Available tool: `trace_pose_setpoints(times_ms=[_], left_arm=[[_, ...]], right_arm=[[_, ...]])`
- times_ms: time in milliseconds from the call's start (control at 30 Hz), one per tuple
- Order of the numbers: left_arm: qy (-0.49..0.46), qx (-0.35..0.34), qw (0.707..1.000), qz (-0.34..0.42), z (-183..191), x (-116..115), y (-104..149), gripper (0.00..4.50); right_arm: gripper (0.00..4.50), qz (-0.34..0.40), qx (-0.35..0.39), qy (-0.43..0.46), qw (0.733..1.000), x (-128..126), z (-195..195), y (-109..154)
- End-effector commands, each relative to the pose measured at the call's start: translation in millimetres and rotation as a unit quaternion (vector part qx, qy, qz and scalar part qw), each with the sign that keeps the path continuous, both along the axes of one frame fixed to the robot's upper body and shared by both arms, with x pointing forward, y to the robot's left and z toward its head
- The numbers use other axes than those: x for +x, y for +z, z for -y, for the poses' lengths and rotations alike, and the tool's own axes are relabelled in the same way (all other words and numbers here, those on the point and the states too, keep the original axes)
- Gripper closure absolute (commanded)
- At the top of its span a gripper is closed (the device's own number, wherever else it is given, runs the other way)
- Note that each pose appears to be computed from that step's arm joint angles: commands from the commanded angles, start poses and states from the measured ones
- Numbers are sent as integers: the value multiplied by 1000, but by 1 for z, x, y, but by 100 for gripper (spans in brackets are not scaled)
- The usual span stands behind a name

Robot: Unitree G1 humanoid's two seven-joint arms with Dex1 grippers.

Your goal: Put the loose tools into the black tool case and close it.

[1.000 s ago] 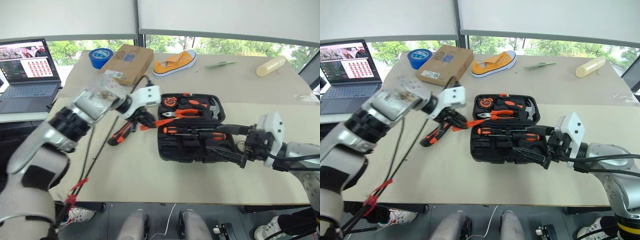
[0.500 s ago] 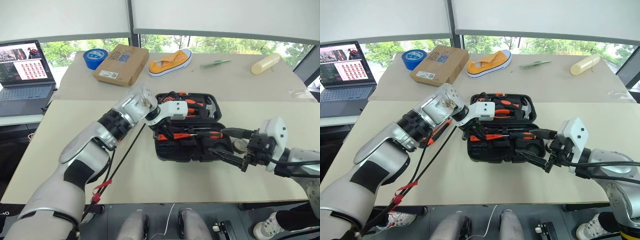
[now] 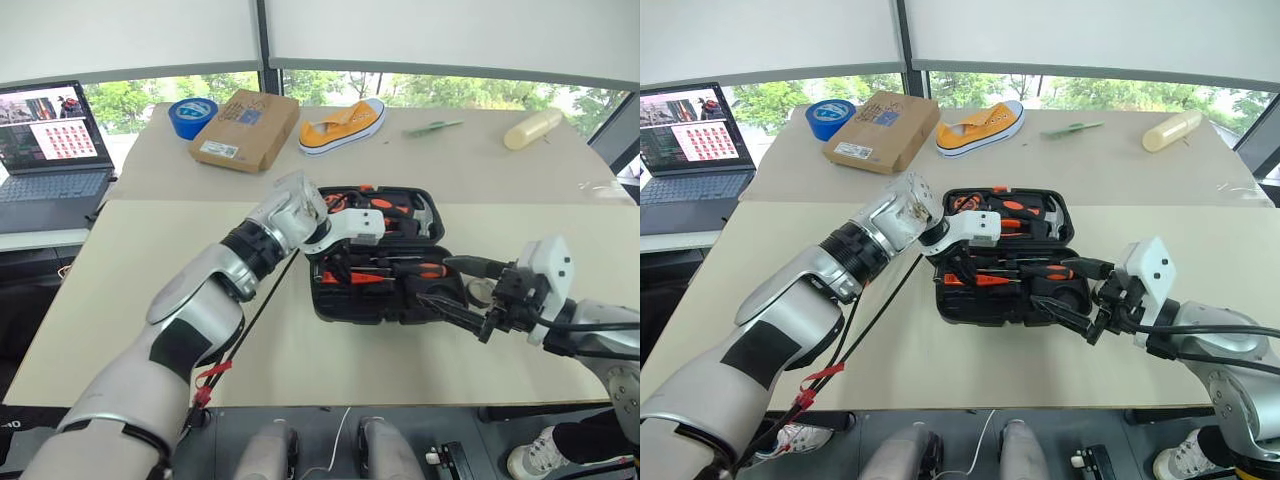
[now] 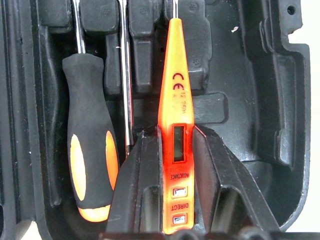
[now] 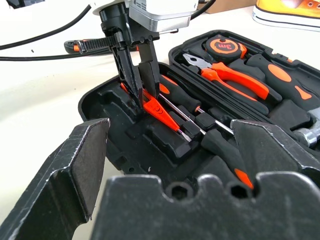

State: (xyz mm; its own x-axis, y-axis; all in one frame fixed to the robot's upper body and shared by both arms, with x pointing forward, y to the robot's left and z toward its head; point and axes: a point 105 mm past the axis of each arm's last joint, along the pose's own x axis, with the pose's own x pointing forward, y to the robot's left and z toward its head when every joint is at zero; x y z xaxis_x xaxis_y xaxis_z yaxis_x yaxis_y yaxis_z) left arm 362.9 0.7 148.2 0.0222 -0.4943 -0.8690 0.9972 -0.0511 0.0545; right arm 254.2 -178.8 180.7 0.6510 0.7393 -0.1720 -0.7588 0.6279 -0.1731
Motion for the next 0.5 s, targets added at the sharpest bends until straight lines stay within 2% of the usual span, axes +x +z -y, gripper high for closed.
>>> trace_pose_setpoints(times_ms=[33,100,167,233,300,433,500], left_arm=[[4,12,1000,7,-1,3,-1,407],[5,13,1000,6,-2,4,-1,407],[5,9,1000,-1,-1,2,1,301],[3,-1,1000,-7,-1,1,8,250],[1,-12,1000,-11,-1,-1,16,172],[-20,-65,998,-7,-11,-6,53,35],[-32,-102,994,-2,-17,-9,66,49]], right_arm=[[0,32,-2,-3,999,-3,0,11],[0,33,-1,-3,999,-3,0,11],[0,34,1,-3,999,-2,-1,11],[0,34,2,-2,999,-2,-1,11],[0,33,2,-1,999,-2,-2,11],[0,26,4,3,1000,-3,-3,8],[0,23,4,3,1000,-4,-2,8]])
